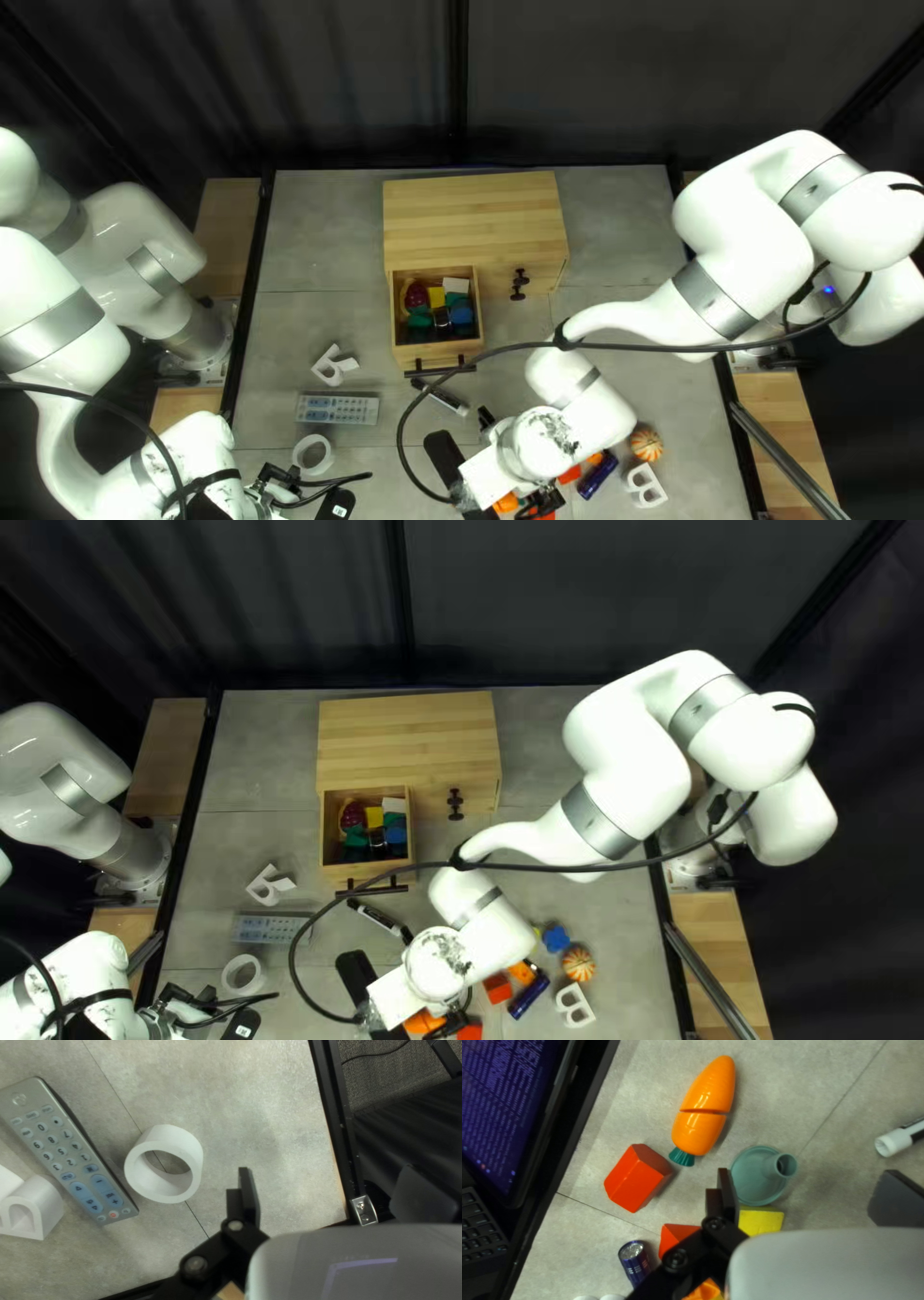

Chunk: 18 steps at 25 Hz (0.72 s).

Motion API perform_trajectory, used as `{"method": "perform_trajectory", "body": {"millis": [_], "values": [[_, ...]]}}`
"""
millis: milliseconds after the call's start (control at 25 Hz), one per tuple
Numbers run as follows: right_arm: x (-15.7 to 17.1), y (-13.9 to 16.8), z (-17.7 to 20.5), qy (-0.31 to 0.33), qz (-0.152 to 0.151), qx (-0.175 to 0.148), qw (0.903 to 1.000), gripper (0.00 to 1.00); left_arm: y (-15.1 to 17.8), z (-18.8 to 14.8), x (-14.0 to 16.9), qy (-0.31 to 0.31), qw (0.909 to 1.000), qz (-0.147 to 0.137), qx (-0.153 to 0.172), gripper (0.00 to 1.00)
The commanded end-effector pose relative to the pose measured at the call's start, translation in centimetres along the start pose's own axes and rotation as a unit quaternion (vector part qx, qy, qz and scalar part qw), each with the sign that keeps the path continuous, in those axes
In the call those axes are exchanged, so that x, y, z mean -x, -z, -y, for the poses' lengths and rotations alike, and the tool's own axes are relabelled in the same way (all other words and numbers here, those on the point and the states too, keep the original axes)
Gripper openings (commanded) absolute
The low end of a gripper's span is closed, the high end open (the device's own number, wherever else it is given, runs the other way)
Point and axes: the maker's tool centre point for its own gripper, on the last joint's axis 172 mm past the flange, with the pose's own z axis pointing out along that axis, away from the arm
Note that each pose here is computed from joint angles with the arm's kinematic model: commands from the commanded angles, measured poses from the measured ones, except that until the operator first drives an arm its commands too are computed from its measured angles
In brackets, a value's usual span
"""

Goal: Open drawers and place objects into drawer and close

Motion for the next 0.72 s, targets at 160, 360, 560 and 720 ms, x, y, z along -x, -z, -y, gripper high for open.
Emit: {"method": "perform_trajectory", "body": {"millis": [160, 360, 560, 720], "values": [[0.39, -1.12, -0.09, -0.008, -0.003, -0.019, 0.9998, 0.94, 0.0, 0.0, 0.0, 0.0, 1.0, 0.0, 0.0, 1.0], [0.18, -1.31, -0.35, -0.006, -0.004, -0.024, 0.9997, 0.06, 0.0, 0.0, 0.0, 0.0, 1.0, 0.0, 0.0, 1.0], [0.08, -1.35, -0.31, 0.0, -0.004, -0.024, 0.9997, 0.03, 0.0, 0.0, 0.0, 0.0, 1.0, 0.0, 0.0, 1.0], [0.44, -0.37, -0.24, -0.002, 0.001, -0.014, 0.9999, 0.03, 0.0, 0.0, 0.0, 0.0, 1.0, 0.0, 0.0, 1.0]]}}
